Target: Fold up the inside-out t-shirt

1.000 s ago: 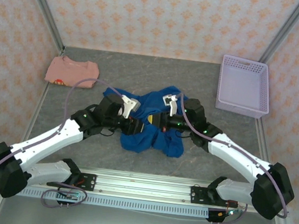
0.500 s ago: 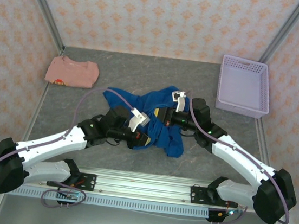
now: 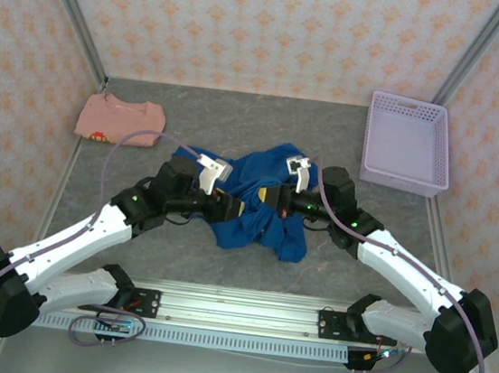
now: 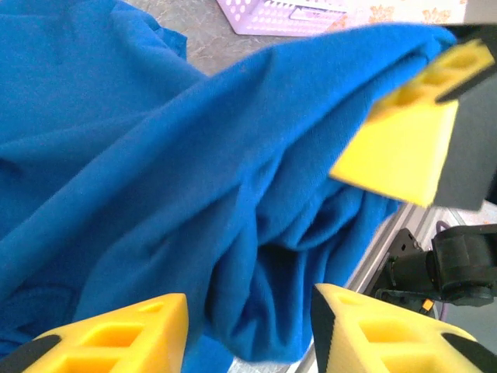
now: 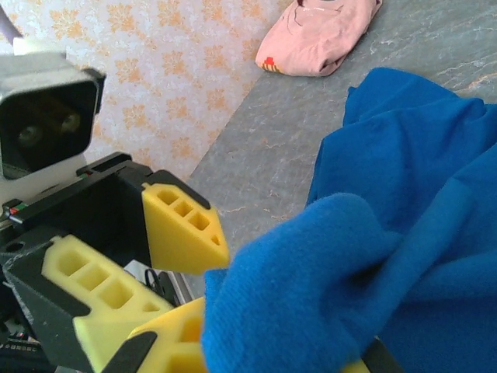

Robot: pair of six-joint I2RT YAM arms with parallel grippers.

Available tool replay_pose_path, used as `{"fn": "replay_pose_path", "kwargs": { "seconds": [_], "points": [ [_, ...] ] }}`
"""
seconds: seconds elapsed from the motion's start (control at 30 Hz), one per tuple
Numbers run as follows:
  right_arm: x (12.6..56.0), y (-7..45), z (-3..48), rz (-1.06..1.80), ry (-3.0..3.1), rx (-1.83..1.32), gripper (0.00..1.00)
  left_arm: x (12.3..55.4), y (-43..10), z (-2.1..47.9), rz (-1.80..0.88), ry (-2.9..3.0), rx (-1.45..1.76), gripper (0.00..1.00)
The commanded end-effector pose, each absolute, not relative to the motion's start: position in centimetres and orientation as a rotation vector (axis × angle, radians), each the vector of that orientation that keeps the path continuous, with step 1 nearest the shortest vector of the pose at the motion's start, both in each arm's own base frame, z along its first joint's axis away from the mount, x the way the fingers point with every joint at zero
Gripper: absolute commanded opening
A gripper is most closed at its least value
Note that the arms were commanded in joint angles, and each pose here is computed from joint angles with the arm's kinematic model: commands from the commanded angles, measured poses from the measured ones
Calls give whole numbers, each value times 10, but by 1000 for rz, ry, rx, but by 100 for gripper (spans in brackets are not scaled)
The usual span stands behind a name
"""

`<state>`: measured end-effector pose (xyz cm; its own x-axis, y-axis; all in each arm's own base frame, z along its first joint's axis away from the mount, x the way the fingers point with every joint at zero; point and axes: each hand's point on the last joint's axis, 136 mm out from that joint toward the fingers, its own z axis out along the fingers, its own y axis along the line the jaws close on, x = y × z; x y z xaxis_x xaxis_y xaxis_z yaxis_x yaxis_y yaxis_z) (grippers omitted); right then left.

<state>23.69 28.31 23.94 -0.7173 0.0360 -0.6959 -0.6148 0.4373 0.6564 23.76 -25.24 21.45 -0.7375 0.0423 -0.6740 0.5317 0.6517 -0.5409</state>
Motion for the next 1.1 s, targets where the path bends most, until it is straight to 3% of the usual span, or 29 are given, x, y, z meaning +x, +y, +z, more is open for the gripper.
{"fn": "replay_pose_path", "kwargs": {
  "seconds": [0.0, 0.23, 0.27, 0.37, 0.43, 0.6, 0.83, 0.93, 1.07],
  "points": [
    [233, 284, 254, 1319, 1977, -533, 0, 242, -262, 222, -1046, 2247, 451, 44],
    [233, 284, 255, 1325, 1972, -534, 0, 257, -265, 208, -972, 2293, 456, 42],
    [233, 284, 255, 1326, 1972, -534, 0, 257, -270, 209, -999, 2286, 466, 38],
    [234, 279, 250, 1280, 1994, -517, 0, 254, -281, 220, -1088, 2250, 495, 9],
    [237, 272, 249, 1218, 2006, -494, 0, 247, -282, 231, -1150, 2196, 518, 0],
    [233, 267, 248, 1206, 1995, -490, 4, 219, -275, 282, -1356, 1914, 546, 0],
    [219, 279, 263, 1362, 1952, -542, 13, 205, -266, 292, -1342, 1855, 588, 0],
    [213, 283, 271, 1433, 1929, -553, 1, 220, -254, 270, -1168, 1961, 532, 0],
    [212, 283, 285, 1494, 1868, -505, 0, 252, -213, 219, -746, 2217, 386, 0]
  ]
}}
